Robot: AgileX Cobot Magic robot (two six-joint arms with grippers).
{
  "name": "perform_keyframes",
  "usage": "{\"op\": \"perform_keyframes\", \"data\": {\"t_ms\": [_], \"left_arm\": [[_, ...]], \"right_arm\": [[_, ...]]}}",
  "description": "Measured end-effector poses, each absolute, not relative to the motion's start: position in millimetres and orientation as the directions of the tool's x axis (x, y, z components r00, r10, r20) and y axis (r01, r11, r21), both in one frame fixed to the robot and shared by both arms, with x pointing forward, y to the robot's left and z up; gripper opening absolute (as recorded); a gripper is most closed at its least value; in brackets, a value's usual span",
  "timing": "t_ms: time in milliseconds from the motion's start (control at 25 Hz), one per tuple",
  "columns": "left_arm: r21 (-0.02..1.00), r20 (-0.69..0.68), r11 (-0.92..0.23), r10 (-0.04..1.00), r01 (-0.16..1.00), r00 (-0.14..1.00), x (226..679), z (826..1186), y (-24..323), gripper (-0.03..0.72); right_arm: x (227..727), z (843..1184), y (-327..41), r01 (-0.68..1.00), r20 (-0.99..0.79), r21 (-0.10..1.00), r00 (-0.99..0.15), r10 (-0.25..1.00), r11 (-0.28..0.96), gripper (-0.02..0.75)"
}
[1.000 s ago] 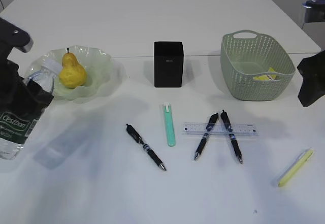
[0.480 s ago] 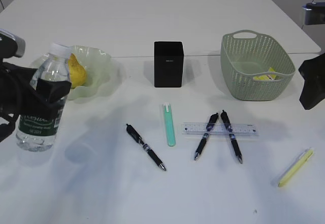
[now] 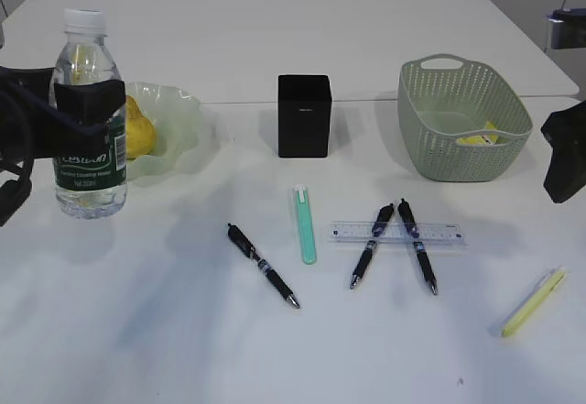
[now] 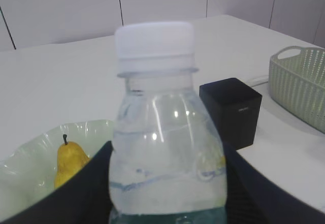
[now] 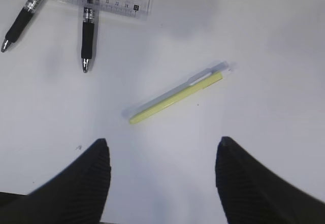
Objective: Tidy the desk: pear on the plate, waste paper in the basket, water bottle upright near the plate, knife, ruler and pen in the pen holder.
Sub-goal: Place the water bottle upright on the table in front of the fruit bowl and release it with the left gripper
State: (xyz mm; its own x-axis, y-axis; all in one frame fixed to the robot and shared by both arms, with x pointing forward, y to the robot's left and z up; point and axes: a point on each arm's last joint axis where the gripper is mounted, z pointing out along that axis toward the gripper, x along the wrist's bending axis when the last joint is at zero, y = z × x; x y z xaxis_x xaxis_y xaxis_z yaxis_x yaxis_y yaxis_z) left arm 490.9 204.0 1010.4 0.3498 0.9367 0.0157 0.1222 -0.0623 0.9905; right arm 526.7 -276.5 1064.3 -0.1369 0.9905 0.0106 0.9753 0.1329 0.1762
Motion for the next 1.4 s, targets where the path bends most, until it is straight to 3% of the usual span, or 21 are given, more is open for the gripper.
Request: {"op": "perform_keyframes", "data": {"t_ms": [280,600,840,1400], "left_arm": [[0.979,-0.023,-0.051,0.936,0.200,0.351,499,987,199,0.380],[1.000,0.028,-0.028,0.891,-0.007,0.453,514,965,183,0.379],[0.993,0.041,-0.091,0.859,0.072,0.510,517,931,176,0.379],[0.986,0.054,-0.129,0.853,0.109,0.519,556,894,176,0.379]], "right_arm": [[527,1064,-277,0.975,0.009,0.176,-0.137,0.990,0.134,0.480],[527,1064,-277,0.975,0.009,0.176,-0.137,0.990,0.134,0.480],[527,1064,-277,0.975,0.009,0.176,-0.137,0.990,0.134,0.480],[528,1065,-277,0.973,0.008,0.189,-0.137,0.991,0.133,0.480]]}}
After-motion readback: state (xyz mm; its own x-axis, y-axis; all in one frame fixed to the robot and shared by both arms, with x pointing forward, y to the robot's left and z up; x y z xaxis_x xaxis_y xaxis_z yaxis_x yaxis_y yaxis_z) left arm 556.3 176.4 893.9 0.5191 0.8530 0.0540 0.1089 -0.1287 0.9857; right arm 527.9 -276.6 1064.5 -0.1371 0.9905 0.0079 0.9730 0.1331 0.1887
